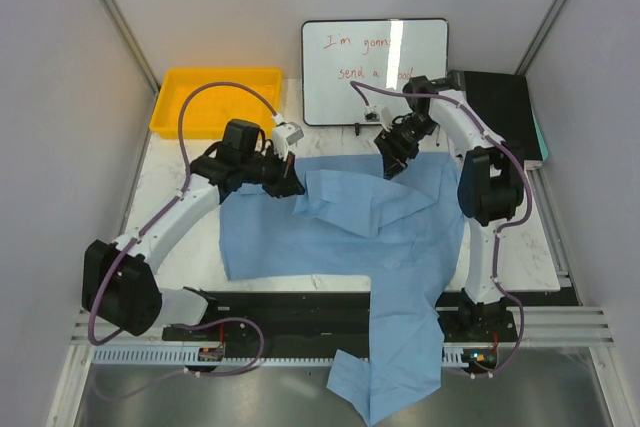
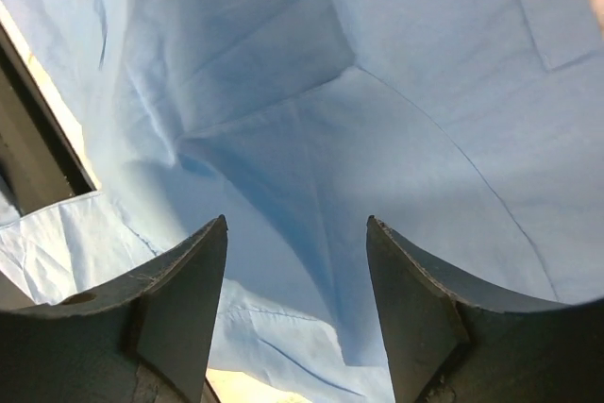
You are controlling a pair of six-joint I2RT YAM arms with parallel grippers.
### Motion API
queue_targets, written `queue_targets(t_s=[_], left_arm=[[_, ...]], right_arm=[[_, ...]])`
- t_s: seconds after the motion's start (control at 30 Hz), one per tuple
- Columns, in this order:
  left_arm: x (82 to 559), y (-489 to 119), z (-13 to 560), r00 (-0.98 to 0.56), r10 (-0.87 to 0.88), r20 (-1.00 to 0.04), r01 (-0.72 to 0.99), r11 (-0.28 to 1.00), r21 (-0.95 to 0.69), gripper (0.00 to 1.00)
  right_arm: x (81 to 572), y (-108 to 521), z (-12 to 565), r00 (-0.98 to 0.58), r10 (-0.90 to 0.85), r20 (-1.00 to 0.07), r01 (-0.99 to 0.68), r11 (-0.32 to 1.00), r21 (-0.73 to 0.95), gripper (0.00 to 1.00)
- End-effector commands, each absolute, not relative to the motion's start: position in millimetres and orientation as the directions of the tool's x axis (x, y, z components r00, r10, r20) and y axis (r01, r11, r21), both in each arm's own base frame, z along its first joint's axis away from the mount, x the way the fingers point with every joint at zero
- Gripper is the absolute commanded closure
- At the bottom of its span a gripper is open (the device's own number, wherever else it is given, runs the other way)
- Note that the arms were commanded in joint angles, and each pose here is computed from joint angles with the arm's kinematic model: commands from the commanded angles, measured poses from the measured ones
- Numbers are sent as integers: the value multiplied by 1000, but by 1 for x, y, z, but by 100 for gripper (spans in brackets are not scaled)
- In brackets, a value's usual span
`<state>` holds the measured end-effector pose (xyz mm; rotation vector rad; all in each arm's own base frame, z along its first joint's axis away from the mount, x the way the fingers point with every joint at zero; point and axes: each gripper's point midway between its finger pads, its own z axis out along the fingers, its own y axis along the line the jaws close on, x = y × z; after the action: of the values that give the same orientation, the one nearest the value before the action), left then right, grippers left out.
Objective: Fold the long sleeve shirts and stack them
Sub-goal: Fold the shirt
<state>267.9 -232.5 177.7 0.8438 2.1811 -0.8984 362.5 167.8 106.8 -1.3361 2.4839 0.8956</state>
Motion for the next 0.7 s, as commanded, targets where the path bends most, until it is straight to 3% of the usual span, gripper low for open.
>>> queue_targets(t_s=[0.0, 0.33, 0.67], left_arm=[[275, -225, 165, -659, 273, -701, 686, 599, -412, 98], [299, -184, 101, -738, 302, -603, 611, 677, -409, 98], [338, -158, 78, -715, 374, -591, 629, 713, -310, 98]], right_arm=[[384, 154, 106, -610, -677, -412, -792, 503, 346, 30], [413, 104, 128, -680, -583, -444, -721, 641, 264, 21], [366, 100, 93, -711, -600, -368, -703, 627, 335, 42]])
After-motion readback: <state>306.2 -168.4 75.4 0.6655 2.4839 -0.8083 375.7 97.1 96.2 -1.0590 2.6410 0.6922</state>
